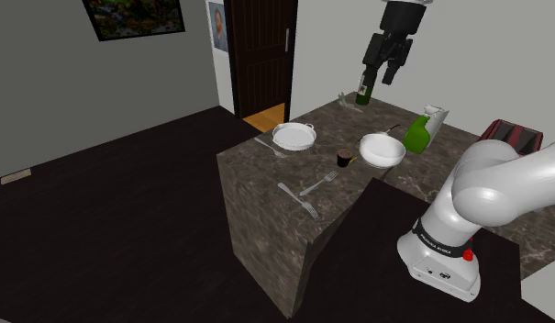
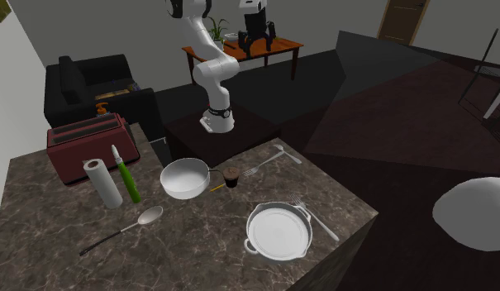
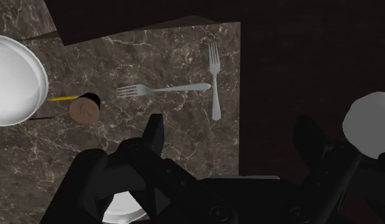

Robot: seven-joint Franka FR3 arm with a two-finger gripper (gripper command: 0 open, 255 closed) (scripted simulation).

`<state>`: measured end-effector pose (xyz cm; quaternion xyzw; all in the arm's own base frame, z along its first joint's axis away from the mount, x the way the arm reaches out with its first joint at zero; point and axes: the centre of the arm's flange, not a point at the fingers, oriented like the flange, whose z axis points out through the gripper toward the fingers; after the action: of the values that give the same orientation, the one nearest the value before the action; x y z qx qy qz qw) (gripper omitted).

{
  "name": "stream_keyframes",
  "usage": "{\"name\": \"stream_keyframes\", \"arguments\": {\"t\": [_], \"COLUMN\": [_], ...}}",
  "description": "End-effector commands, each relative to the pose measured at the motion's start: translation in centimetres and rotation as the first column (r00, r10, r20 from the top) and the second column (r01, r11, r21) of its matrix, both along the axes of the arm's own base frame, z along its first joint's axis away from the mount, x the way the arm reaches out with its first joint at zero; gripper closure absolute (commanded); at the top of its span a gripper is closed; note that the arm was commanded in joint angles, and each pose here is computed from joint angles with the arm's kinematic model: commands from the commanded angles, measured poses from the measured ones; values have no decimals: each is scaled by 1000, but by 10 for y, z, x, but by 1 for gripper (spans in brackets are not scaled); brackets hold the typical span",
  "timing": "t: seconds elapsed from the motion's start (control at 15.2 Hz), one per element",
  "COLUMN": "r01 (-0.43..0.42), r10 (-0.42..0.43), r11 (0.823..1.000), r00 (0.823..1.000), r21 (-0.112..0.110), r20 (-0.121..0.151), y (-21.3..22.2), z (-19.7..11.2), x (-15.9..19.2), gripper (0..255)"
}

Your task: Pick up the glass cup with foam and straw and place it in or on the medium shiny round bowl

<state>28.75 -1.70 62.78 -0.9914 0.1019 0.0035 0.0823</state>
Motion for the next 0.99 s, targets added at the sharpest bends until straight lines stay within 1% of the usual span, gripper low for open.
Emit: {"name": "stream_keyframes", "arguments": {"t": [0.0, 0.92], "r01": [0, -41], "r10": [0, 40], "r11": [1000, 999], "r00": [1000, 999], "r21": [0, -22], "r20": [0, -30], "y": [0, -99], "z": [0, -146], "x": [0, 52], "gripper": [0, 0]}}
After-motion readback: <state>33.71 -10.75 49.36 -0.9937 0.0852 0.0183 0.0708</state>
